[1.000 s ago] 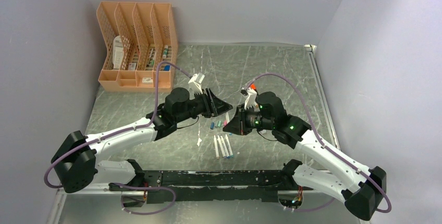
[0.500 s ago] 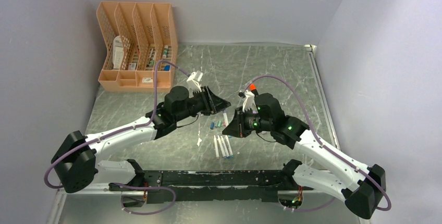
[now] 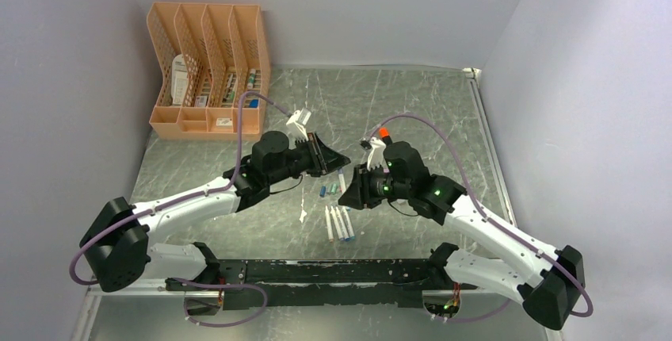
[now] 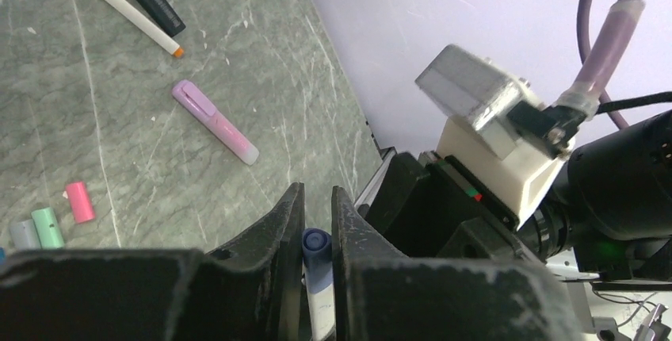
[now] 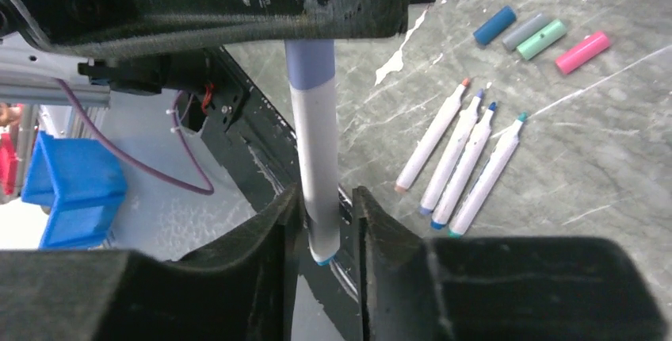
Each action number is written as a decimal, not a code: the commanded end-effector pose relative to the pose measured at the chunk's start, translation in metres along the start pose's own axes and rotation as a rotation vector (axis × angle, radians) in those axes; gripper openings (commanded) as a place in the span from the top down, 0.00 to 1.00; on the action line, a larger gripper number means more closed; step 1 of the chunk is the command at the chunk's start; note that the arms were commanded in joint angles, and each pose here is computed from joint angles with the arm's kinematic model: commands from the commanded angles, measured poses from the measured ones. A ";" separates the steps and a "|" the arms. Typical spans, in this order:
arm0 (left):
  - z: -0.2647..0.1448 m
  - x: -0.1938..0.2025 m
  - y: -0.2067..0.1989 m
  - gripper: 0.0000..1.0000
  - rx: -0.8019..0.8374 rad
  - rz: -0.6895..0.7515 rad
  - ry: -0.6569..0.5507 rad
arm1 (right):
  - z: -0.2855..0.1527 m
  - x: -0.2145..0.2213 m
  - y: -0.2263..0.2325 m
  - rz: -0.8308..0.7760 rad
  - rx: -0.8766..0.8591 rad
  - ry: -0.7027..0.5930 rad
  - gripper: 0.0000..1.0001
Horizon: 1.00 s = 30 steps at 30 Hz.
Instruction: Open the pen caps
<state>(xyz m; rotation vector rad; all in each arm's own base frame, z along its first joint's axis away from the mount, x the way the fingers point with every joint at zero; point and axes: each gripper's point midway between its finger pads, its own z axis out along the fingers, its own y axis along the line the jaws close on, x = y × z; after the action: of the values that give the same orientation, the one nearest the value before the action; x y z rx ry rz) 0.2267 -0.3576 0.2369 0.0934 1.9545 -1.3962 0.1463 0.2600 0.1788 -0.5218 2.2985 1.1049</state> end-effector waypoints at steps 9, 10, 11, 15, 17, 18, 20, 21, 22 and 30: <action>-0.002 0.009 0.004 0.91 0.013 0.004 0.036 | -0.002 -0.034 0.009 -0.030 0.026 -0.072 0.82; -0.002 0.008 0.003 0.91 0.016 0.005 0.034 | -0.001 -0.034 0.009 -0.029 0.021 -0.071 0.89; -0.003 0.008 0.003 0.88 0.015 0.004 0.035 | -0.001 -0.034 0.009 -0.027 0.019 -0.069 0.95; -0.002 0.012 0.003 0.68 0.009 -0.004 0.058 | -0.002 -0.034 0.008 -0.029 0.027 -0.074 1.00; -0.001 0.015 0.004 0.63 0.005 -0.007 0.078 | -0.003 -0.035 0.006 -0.031 0.043 -0.077 1.00; 0.000 0.016 0.004 0.62 0.003 -0.007 0.087 | -0.003 -0.035 0.005 -0.032 0.048 -0.078 1.00; 0.000 0.019 0.005 0.61 0.006 -0.010 0.099 | -0.004 -0.036 0.004 -0.034 0.059 -0.080 1.00; 0.000 0.020 0.005 0.61 0.006 -0.012 0.103 | -0.004 -0.036 0.004 -0.035 0.061 -0.078 1.00; 0.000 0.020 0.004 0.61 0.007 -0.012 0.106 | -0.004 -0.037 0.003 -0.035 0.063 -0.079 1.00; -0.002 0.023 0.011 0.78 -0.012 -0.008 0.109 | -0.002 -0.035 0.002 -0.032 0.061 -0.071 1.00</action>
<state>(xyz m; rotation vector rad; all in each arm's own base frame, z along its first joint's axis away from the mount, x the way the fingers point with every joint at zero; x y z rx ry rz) 0.2153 -0.3599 0.2156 0.1370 2.0480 -1.4118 0.1664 0.2606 0.1888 -0.4779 2.2959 1.0139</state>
